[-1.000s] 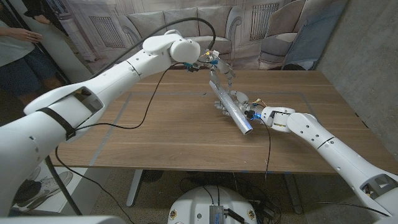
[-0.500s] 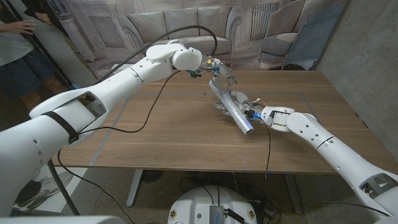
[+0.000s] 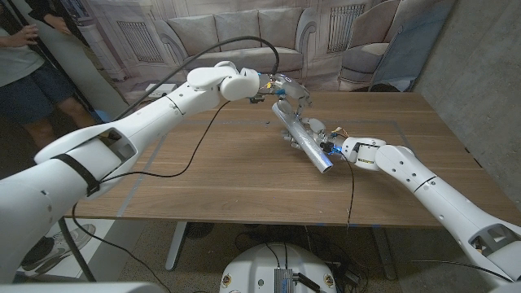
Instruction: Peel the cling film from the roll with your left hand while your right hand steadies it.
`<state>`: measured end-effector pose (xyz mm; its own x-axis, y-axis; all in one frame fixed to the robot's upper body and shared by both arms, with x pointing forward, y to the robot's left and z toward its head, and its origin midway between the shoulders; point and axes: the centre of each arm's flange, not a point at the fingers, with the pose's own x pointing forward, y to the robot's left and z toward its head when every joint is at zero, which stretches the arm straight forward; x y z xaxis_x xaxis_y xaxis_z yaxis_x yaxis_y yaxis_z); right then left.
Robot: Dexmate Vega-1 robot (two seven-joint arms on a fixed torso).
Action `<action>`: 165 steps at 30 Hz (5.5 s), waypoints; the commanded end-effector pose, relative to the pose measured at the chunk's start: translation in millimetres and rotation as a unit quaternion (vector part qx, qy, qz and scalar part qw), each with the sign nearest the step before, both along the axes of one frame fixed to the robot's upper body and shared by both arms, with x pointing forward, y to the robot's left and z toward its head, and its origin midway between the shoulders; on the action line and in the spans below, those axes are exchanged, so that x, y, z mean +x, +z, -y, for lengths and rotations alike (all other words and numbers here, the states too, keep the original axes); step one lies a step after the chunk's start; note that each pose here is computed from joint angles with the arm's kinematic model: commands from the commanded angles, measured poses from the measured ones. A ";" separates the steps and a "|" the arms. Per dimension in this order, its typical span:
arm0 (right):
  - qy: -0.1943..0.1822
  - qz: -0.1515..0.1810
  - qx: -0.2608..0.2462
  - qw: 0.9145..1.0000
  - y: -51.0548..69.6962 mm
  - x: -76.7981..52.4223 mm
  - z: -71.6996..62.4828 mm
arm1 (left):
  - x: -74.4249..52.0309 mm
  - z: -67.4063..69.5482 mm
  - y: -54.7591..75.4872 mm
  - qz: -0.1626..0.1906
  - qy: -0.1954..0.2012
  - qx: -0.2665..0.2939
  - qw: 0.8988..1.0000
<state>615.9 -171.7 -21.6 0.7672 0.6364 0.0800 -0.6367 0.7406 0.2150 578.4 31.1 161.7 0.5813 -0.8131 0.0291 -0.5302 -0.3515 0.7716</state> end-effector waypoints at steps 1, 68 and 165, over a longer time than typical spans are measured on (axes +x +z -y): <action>0.002 -0.005 -0.003 1.000 0.8 3.1 -0.5 | 0.0 -4.5 -0.2 0.019 -0.025 -0.029 0.999; 0.056 -0.041 0.026 0.997 -8.3 3.0 -7.4 | -18.5 -27.2 -3.0 0.113 -0.078 -0.178 0.974; 0.047 -0.068 0.062 0.995 -23.4 9.8 -1.6 | -102.5 -76.8 2.5 0.130 -0.127 -0.250 0.951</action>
